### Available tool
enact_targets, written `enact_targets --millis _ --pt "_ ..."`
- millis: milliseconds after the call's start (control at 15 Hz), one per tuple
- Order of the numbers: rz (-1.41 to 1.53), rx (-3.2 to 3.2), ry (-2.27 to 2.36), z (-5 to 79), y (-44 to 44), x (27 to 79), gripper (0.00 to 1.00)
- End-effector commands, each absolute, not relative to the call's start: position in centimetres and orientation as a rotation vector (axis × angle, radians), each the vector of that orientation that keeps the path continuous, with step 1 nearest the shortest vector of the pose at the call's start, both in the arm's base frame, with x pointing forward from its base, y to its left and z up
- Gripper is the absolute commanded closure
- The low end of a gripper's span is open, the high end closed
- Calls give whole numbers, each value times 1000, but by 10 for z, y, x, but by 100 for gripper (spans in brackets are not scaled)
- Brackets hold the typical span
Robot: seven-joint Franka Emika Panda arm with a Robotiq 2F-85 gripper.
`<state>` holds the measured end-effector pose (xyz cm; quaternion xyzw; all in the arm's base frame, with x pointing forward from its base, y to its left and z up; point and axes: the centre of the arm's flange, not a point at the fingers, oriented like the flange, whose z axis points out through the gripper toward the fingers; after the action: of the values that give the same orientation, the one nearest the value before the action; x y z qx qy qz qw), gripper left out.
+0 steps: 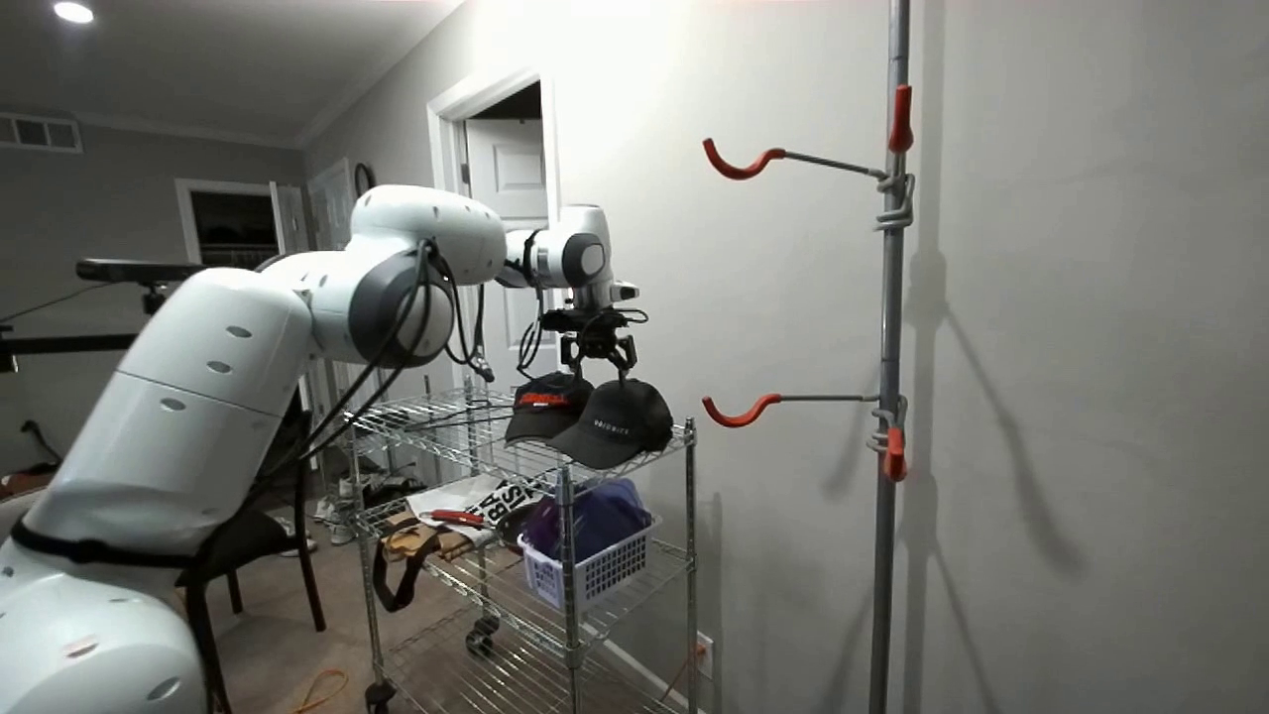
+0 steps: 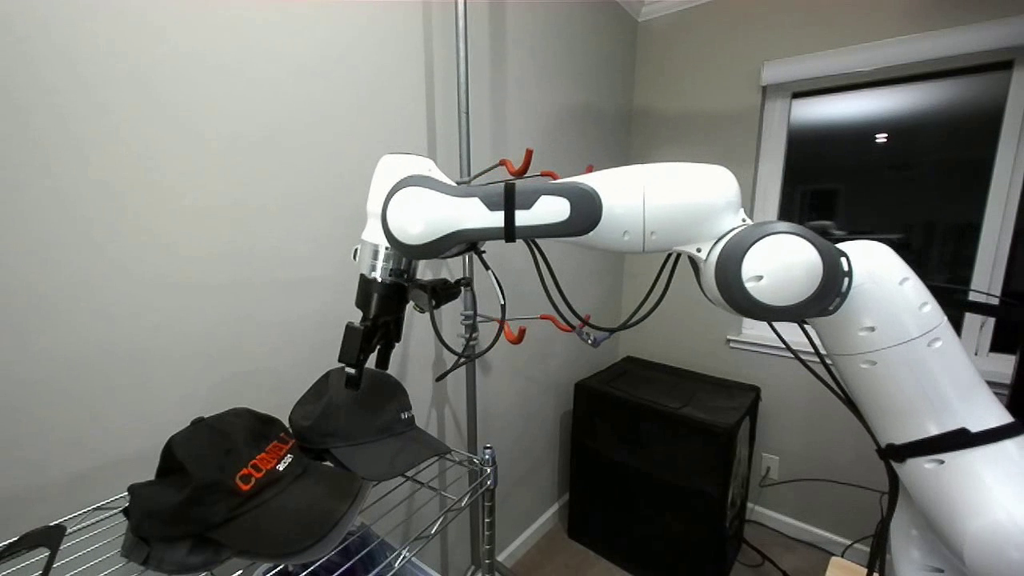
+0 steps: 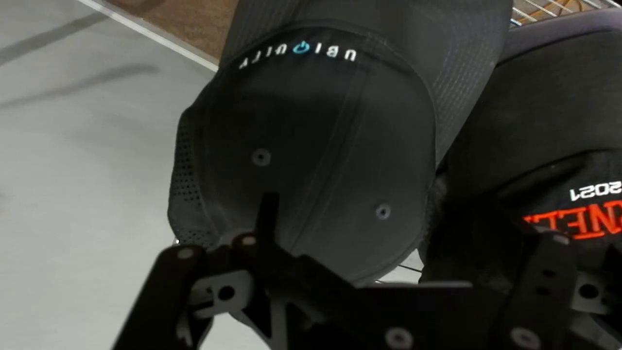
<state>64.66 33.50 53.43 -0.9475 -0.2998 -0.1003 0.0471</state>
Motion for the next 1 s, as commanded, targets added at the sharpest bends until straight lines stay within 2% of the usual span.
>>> enact_targets --millis 0,67,133,200,333,467,533,800,867,933 --pt "-264 -2886 -976 536 345 670 0" --pt "-265 -2890 -978 535 345 670 0" --pt "-261 -2891 -981 534 344 671 5" --pt "-257 -2890 -982 533 343 672 26" --pt "-246 -2895 -996 531 343 674 31" --pt "-216 -2898 -1026 526 344 674 42" --pt "-193 -2900 -1034 525 344 674 11" --pt "-152 -2915 -1107 520 346 672 0" --pt "-152 -2907 -1126 519 346 671 36" --pt "-156 -2908 -1144 518 347 671 32"
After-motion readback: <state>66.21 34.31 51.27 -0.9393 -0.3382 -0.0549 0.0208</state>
